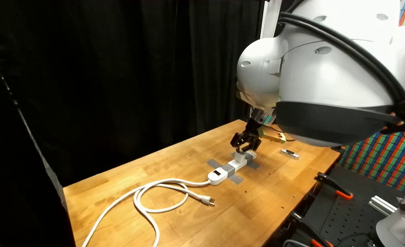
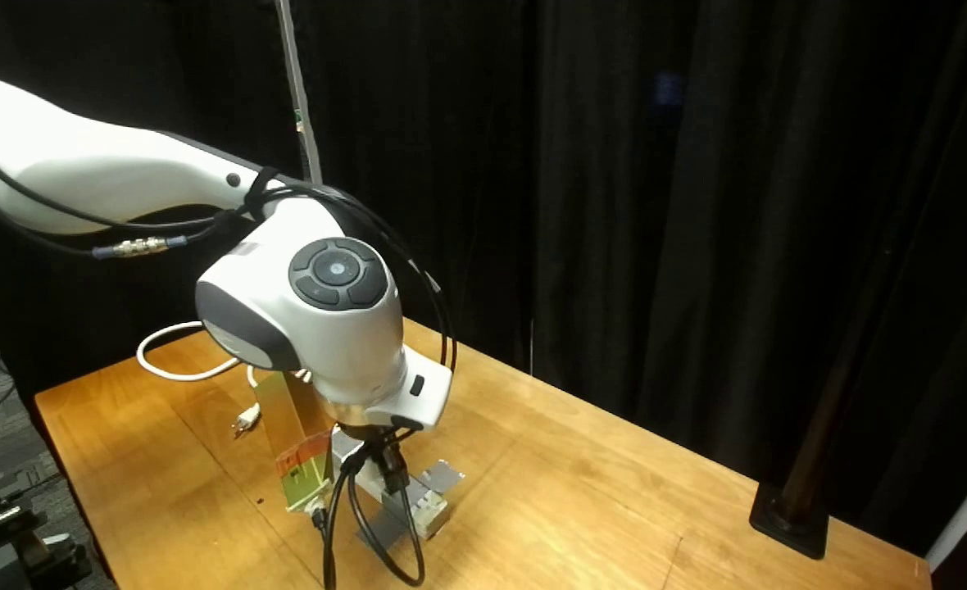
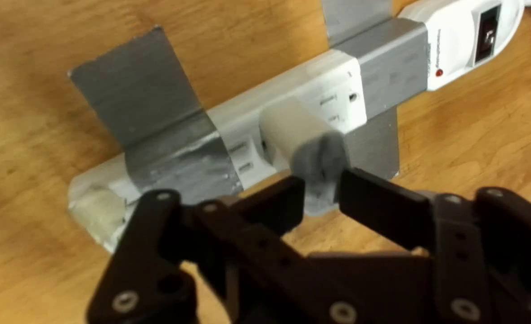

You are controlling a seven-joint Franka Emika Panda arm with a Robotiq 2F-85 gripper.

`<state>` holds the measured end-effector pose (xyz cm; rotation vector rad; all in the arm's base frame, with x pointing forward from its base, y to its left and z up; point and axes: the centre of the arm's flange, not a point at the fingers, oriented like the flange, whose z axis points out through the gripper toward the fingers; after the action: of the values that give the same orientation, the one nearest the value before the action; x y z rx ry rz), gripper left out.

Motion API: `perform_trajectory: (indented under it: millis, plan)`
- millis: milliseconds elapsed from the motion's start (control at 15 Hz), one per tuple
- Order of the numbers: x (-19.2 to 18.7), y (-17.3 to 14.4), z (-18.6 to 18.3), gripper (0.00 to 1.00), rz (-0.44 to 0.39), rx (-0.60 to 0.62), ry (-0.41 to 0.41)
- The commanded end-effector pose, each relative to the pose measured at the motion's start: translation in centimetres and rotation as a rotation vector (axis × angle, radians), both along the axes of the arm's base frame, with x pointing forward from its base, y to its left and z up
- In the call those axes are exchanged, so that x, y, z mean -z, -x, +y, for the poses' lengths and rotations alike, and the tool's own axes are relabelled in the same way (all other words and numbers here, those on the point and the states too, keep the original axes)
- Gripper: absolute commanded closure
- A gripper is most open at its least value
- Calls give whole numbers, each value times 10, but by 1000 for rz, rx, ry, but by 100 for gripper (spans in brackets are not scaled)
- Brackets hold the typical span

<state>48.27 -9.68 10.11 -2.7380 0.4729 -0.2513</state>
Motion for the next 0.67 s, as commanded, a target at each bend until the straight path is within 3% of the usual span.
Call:
perform_trajectory:
  millis: [0, 333, 600]
  plan:
    - [36, 6, 10, 35, -6, -64, 36]
    - [12, -16, 21, 0, -77, -93, 35]
    - [-2, -36, 23, 0, -127, -107, 35]
